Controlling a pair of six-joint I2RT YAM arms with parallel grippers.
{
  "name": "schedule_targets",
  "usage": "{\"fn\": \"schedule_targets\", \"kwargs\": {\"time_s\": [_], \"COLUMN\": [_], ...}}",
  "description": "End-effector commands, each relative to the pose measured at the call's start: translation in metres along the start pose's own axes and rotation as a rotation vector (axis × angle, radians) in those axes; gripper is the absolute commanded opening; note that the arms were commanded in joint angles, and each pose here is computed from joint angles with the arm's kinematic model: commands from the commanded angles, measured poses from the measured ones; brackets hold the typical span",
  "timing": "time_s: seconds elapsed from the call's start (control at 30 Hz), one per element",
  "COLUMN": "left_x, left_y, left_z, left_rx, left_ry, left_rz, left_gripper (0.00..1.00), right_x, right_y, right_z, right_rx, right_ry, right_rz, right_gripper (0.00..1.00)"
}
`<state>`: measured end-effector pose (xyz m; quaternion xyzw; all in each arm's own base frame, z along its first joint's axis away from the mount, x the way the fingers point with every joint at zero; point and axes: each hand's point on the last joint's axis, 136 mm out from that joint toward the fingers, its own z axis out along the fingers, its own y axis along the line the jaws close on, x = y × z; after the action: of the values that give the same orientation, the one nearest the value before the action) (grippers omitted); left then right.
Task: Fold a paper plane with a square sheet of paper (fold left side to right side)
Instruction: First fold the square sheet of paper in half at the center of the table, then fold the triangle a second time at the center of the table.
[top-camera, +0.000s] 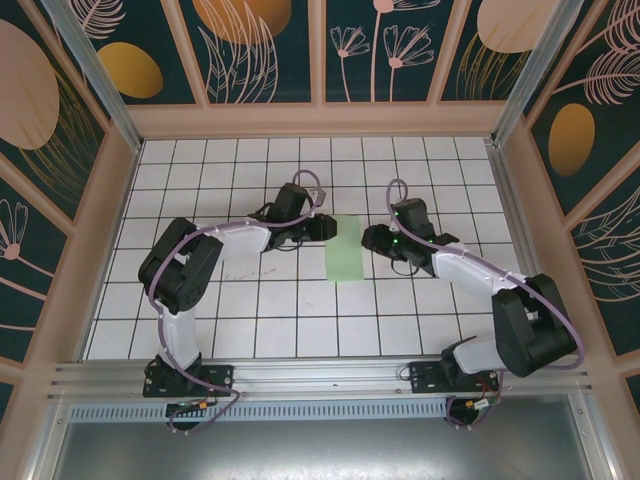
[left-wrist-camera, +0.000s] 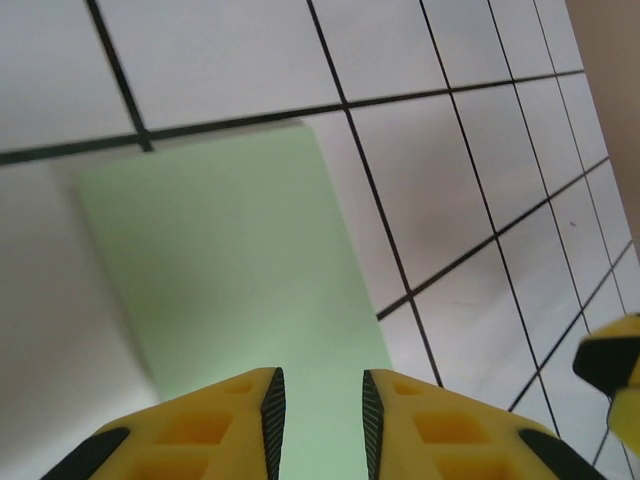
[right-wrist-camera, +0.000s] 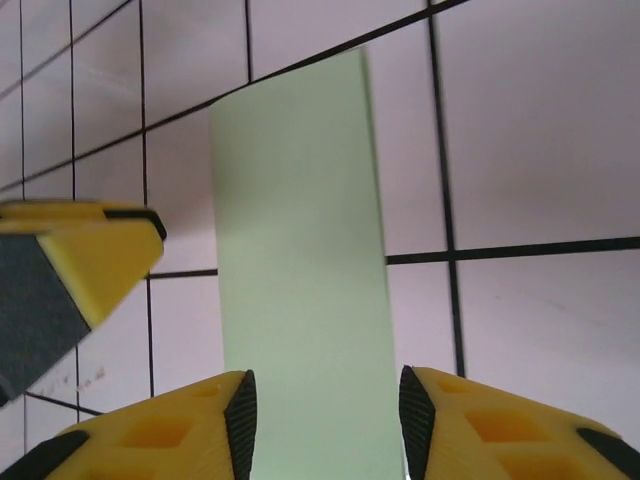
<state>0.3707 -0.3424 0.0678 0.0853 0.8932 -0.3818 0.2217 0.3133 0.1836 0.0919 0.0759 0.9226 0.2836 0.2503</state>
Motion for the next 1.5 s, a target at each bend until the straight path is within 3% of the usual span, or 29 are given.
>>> {"fn": "schedule_targets", "kwargs": {"time_s": [0.0, 0.47, 0.7, 1.37, 1.47], "left_x": [0.010, 0.031, 0.036, 0.031, 0.022], "left_y": [0.009, 0.044, 0.042, 0.032, 0.025], "left_z": [0.015, 0.027, 0.030, 0.026, 0.016], "left_rx": [-0.002, -0.132, -0.120, -0.098, -0.091], "left_ry": [0.048, 0.091, 0.096, 0.078, 0.036], "left_rz": [-0.040, -0.053, -0.052, -0.031, -0.003], "left_gripper": [0.30, 0.29, 0.28, 0.29, 0.37], "right_x": [0.007, 0.023, 0.049, 0.048, 0.042], "right_y": [0.007, -0.001, -0.002, 0.015, 0.020], "right_z": [-0.005, -0.005, 0.018, 0.045, 0.046], "right_rx": [-0.084, -0.098, -0.113, -0.185, -0.203], "right_ry": [0.010, 0.111, 0.342, 0.383, 0.371], "right_rz": [-0.004, 0.030, 0.123, 0.154, 0.146], "right_gripper": [0.52, 0.67, 0.52, 0.49, 0.48]}}
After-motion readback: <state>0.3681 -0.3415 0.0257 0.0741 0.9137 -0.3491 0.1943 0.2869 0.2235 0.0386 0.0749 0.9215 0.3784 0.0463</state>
